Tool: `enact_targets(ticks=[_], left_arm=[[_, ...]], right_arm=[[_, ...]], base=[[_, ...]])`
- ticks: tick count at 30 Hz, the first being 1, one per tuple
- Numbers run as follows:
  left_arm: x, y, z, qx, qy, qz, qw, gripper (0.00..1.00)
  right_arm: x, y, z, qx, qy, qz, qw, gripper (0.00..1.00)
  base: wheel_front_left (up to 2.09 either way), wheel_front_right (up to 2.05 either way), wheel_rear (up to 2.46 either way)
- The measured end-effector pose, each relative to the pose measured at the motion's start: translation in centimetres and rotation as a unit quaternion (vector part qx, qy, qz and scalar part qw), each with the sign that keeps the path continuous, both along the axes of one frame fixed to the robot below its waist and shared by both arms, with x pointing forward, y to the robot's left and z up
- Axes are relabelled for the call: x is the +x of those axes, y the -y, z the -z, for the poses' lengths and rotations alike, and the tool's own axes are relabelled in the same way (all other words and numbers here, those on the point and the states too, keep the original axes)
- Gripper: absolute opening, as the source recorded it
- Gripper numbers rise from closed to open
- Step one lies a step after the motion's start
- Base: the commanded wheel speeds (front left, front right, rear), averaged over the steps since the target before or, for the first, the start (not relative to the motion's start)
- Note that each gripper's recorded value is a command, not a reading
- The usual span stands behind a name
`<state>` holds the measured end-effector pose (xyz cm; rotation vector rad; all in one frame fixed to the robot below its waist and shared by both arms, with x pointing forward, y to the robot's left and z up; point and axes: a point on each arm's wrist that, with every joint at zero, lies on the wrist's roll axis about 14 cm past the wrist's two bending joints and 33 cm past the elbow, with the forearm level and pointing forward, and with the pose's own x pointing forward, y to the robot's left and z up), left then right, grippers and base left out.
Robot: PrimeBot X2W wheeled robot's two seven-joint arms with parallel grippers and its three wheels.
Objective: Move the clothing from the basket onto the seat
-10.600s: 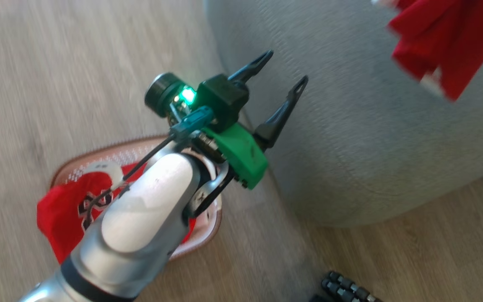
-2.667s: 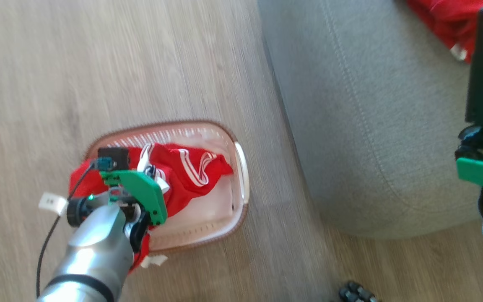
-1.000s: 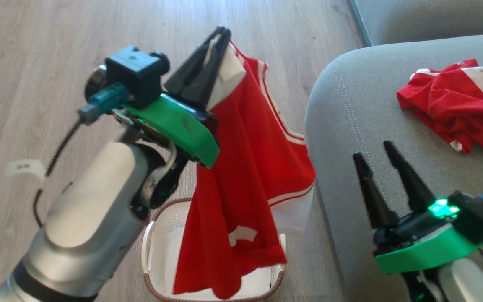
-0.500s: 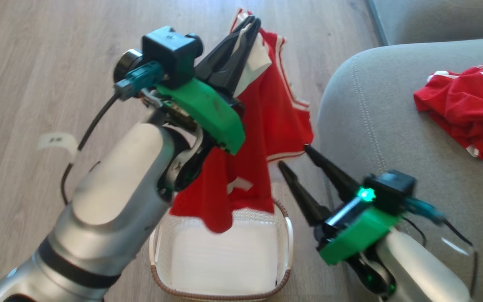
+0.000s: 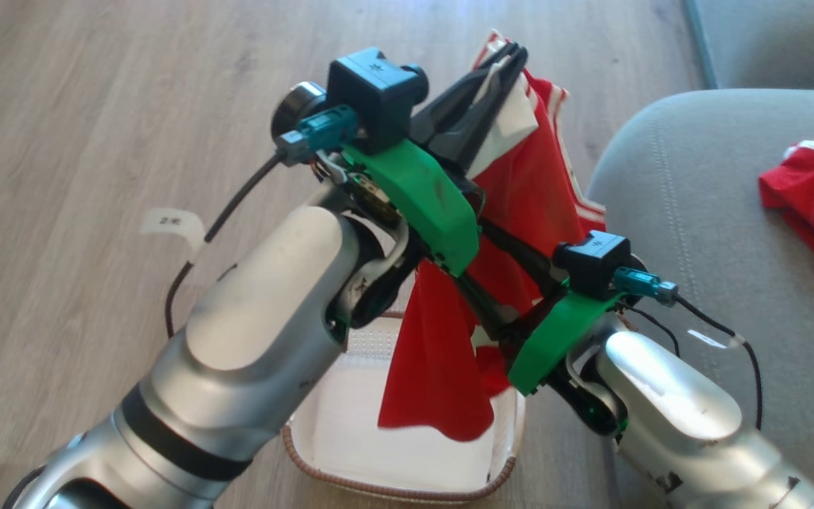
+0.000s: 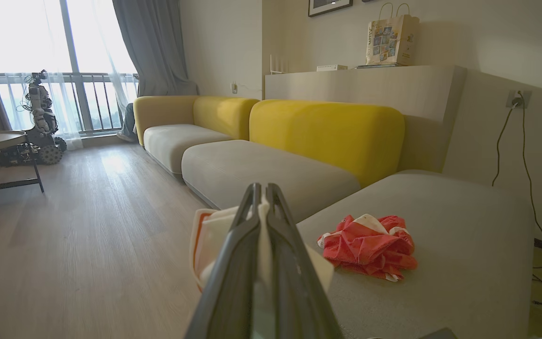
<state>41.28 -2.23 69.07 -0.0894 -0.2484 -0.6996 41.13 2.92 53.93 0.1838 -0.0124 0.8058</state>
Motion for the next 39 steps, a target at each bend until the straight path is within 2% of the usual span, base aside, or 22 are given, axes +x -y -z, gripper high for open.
enact_targets(ticks=[7,18,19,20,21,27,39], left_arm=[[-0.6,-0.3,0.5,0.009,-0.003,-0.001,1.000,0.00],[-1.9,0.1,0.6,0.014,-0.008,0.011,1.000,0.00],[-1.9,0.0,0.6,0.013,-0.009,0.009,1.000,0.00],[-1.9,0.0,0.6,0.013,-0.009,0.009,1.000,0.00],[-1.8,-0.1,0.7,0.013,-0.010,0.008,1.000,0.00],[-1.6,-0.2,1.0,0.013,-0.015,0.006,1.000,0.00],[-0.6,-0.6,1.6,0.016,-0.019,-0.008,1.000,0.00]], right_arm=[[0.4,-1.0,1.8,-0.015,-0.029,-0.010,0.999,1.00],[2.7,-2.7,0.3,-0.034,-0.012,-0.020,0.999,1.00],[2.6,-2.9,0.3,-0.034,-0.012,-0.023,0.999,0.96],[2.6,-3.0,0.4,-0.035,-0.013,-0.026,0.999,0.51],[2.6,-3.1,0.4,-0.035,-0.014,-0.027,0.999,0.00],[3.1,-3.3,-0.6,-0.033,0.001,-0.031,0.999,0.00],[0.8,-2.1,-1.3,-0.020,0.014,-0.041,0.999,0.00]], base=[[0.00,0.00,0.00],[0.00,0.00,0.00],[0.00,0.00,0.00],[0.00,0.00,0.00],[0.00,0.00,0.00],[0.00,0.00,0.00],[0.00,0.00,0.00]])
